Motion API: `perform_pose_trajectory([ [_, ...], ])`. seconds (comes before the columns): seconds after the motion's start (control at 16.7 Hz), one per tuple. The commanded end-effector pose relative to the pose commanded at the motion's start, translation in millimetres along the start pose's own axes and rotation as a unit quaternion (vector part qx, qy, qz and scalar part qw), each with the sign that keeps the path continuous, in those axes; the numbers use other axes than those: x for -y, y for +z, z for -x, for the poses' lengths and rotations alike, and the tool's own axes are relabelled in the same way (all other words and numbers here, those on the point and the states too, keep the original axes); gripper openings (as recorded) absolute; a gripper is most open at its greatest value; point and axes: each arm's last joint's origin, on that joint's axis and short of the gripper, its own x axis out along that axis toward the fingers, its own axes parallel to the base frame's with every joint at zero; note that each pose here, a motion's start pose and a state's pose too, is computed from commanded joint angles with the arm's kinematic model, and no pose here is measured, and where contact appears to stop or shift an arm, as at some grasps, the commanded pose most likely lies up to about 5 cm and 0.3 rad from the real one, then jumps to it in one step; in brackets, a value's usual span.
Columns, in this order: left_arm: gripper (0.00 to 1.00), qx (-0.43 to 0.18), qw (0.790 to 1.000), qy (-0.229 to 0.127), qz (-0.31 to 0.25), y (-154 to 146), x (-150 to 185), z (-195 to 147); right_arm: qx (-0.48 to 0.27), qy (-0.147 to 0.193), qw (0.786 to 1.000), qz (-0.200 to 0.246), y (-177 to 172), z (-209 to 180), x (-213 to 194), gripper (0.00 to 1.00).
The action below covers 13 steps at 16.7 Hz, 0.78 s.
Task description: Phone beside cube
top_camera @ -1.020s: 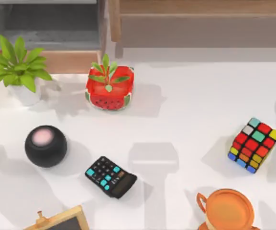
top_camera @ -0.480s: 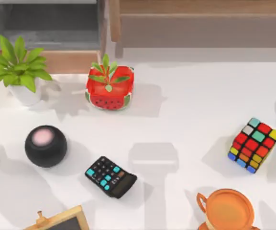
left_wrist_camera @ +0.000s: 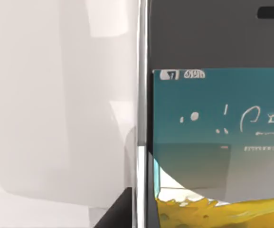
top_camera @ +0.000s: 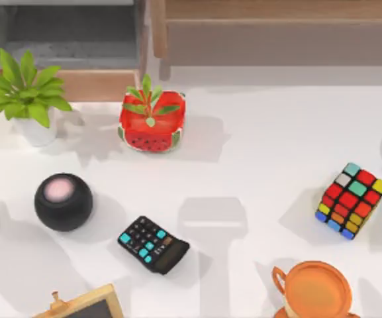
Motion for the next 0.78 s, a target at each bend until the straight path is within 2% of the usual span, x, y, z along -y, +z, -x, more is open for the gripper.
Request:
perform_pose_trajectory([
  [0.42,0.00,0.000,1.000,0.000,0.000,0,0,0,0.000,0.000,1.000,0.000,0,0,0,1.00],
  [0.78,0.00,0.007,1.000,-0.007,0.002,0,2,24,0.000,0.000,1.000,0.000,0,0,0,1.00],
])
